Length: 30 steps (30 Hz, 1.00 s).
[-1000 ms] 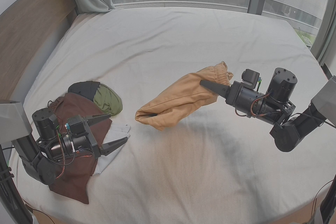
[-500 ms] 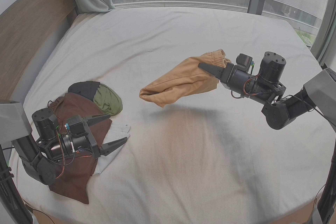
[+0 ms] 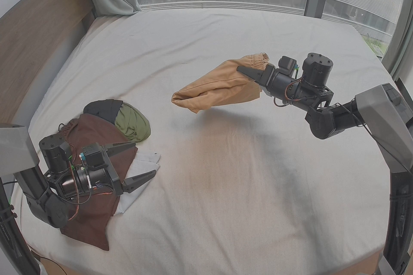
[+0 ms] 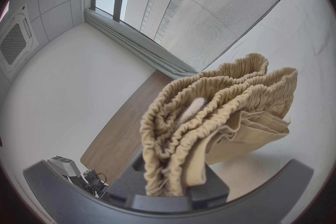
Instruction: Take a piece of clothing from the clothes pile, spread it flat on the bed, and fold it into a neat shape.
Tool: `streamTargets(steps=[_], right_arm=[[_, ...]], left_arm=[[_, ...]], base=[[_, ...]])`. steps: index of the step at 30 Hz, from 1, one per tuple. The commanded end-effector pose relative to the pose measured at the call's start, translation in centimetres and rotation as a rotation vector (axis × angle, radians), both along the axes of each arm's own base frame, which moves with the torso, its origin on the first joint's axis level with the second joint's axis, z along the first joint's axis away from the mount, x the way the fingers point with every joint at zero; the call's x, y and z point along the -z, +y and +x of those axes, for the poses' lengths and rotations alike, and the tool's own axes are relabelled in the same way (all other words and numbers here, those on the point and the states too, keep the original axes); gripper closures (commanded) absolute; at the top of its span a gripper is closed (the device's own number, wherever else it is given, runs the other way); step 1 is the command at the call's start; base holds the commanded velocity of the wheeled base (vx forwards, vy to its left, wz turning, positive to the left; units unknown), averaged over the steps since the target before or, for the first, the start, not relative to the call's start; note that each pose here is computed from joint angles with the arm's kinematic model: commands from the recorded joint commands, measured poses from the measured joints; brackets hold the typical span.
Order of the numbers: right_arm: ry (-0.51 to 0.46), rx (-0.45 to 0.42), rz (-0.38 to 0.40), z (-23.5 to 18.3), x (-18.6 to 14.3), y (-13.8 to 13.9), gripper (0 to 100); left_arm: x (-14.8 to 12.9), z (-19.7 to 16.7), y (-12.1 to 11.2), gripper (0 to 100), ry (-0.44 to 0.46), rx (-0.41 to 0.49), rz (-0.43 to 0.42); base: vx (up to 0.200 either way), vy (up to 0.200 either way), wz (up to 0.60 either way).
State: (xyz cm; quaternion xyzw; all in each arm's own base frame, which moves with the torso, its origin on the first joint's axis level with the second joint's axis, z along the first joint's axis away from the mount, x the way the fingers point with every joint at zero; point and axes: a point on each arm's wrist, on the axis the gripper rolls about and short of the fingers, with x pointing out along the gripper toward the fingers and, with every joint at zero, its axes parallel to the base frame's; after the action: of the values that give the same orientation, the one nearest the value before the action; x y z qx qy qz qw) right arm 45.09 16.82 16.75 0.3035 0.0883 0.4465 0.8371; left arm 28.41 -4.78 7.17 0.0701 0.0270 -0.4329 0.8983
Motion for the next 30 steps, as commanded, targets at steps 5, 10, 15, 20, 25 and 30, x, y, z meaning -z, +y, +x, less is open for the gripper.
streamTargets(steps=[5,10,15,20,25,30], right_arm=[[0.023,0.009,0.008,3.4,2.8,0.6,100],[-0.016,0.021,0.026,4.8,0.7,0.3,100],[-0.011,0.030,0.030,5.2,-0.2,0.0,100],[0.059,0.042,0.015,6.4,3.7,0.0,100],[0.124,0.037,-0.007,7.1,8.1,0.8,100],[0.122,0.038,-0.015,6.1,7.6,0.5,100]], left_arm=[[0.2,0.0,0.0,0,0.008,0.001,0.000],[0.3,-0.1,-0.1,0,0.013,0.004,0.000],[0.5,0.0,-0.3,0,0.020,0.011,0.001],[0.5,0.0,-0.3,0,0.020,0.011,0.001],[0.5,-0.1,-0.3,0,0.022,0.009,0.001],[0.5,-0.1,-0.2,0,0.025,0.006,0.001]], base=[[0.000,0.000,0.00],[0.000,0.000,0.00],[0.000,0.000,0.00],[0.000,0.000,0.00],[0.000,0.000,0.00],[0.000,0.000,0.00]])
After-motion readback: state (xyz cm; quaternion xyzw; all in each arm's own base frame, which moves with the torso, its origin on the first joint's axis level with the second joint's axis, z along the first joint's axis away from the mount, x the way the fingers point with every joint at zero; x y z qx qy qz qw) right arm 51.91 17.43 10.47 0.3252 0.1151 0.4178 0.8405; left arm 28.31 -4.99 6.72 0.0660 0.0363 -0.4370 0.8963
